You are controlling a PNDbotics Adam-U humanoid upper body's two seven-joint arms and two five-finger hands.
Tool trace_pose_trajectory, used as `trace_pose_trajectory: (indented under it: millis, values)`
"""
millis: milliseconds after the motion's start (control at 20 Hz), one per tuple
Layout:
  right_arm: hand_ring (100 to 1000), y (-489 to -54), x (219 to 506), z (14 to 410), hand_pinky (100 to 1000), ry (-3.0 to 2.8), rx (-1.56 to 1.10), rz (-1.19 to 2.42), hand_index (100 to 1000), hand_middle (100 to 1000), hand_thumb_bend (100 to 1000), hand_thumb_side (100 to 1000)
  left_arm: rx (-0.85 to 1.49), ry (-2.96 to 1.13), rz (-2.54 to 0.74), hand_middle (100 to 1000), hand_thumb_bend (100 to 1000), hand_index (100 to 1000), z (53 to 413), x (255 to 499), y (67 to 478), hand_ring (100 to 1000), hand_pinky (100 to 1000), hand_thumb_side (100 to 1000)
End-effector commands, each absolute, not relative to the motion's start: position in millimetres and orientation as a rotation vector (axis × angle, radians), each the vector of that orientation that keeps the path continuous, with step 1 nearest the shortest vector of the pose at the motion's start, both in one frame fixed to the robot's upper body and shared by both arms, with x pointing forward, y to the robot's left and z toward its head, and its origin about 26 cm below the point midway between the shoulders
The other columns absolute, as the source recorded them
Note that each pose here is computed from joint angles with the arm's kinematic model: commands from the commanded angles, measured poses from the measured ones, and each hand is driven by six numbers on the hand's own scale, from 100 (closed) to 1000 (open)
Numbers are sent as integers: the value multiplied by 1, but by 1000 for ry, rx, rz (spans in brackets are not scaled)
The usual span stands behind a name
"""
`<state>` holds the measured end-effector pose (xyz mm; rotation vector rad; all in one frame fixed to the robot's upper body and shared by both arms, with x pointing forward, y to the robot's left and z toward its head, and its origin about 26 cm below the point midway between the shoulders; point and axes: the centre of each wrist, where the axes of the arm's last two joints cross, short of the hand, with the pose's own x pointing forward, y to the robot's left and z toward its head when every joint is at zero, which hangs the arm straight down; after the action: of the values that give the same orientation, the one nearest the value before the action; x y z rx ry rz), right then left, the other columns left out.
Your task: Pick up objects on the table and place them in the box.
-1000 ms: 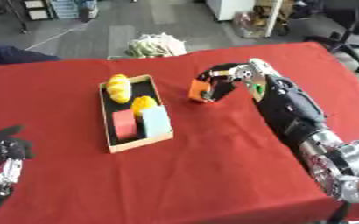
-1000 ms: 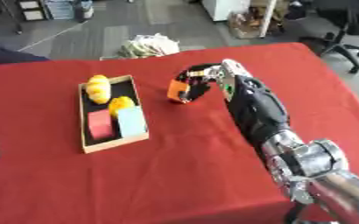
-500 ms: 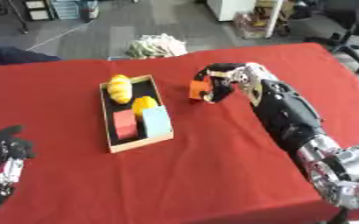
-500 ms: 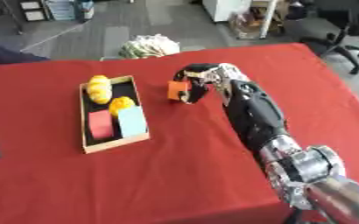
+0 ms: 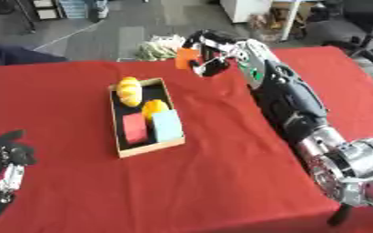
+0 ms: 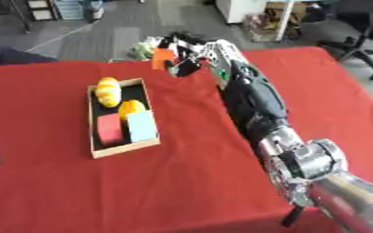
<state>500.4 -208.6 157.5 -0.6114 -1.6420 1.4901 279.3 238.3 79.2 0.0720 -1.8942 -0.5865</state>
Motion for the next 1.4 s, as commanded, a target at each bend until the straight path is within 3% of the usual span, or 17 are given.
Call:
trace_pose_trajectory:
  millis: [50, 250, 400, 600, 800, 1050, 1150, 1200, 1250, 1300, 1400]
  values:
    - [558, -183, 500, 167, 561, -1692, -606, 1543, 607, 452, 100, 181, 70, -1922, -593, 578, 100, 846, 86, 281, 238, 579, 760, 600]
    - [608, -159, 494, 139, 615, -1611, -570, 1674, 681, 520, 100, 228, 68, -1926, -588, 578, 100, 846, 87, 281, 237, 579, 760, 599]
    - [679, -151, 491, 125, 671, -1556, -556, 1765, 824, 632, 100, 262, 68, -1925, -588, 578, 100, 846, 87, 281, 238, 579, 760, 599]
    - [781, -145, 488, 117, 751, -1498, -575, 1865, 933, 785, 100, 266, 70, -1924, -586, 578, 100, 846, 87, 281, 238, 579, 761, 599]
    - [890, -145, 489, 124, 853, -1474, -649, 1941, 987, 919, 159, 509, 75, -1924, -584, 578, 100, 846, 87, 281, 238, 578, 760, 598]
    - [958, -156, 492, 139, 903, -1481, -699, 1955, 1000, 996, 108, 573, 82, -1921, -582, 578, 100, 846, 86, 281, 240, 579, 761, 599]
    - [950, -164, 494, 145, 894, -1518, -676, 1918, 1000, 991, 100, 493, 85, -1920, -581, 578, 100, 846, 86, 281, 240, 578, 760, 599]
    - [933, -170, 494, 149, 879, -1552, -658, 1887, 1000, 974, 100, 400, 88, -1919, -580, 578, 100, 846, 86, 281, 241, 578, 760, 599]
    - [892, -178, 494, 153, 842, -1610, -631, 1837, 993, 938, 100, 201, 93, -1919, -578, 577, 100, 845, 86, 281, 241, 578, 760, 598]
    - [830, -187, 492, 156, 791, -1689, -599, 1760, 977, 881, 100, 103, 99, -1920, -576, 577, 100, 845, 86, 282, 242, 578, 760, 597]
    - [766, -208, 484, 160, 730, -1884, -531, 1536, 951, 810, 100, 139, 118, -1919, -563, 578, 100, 845, 86, 282, 245, 579, 759, 598]
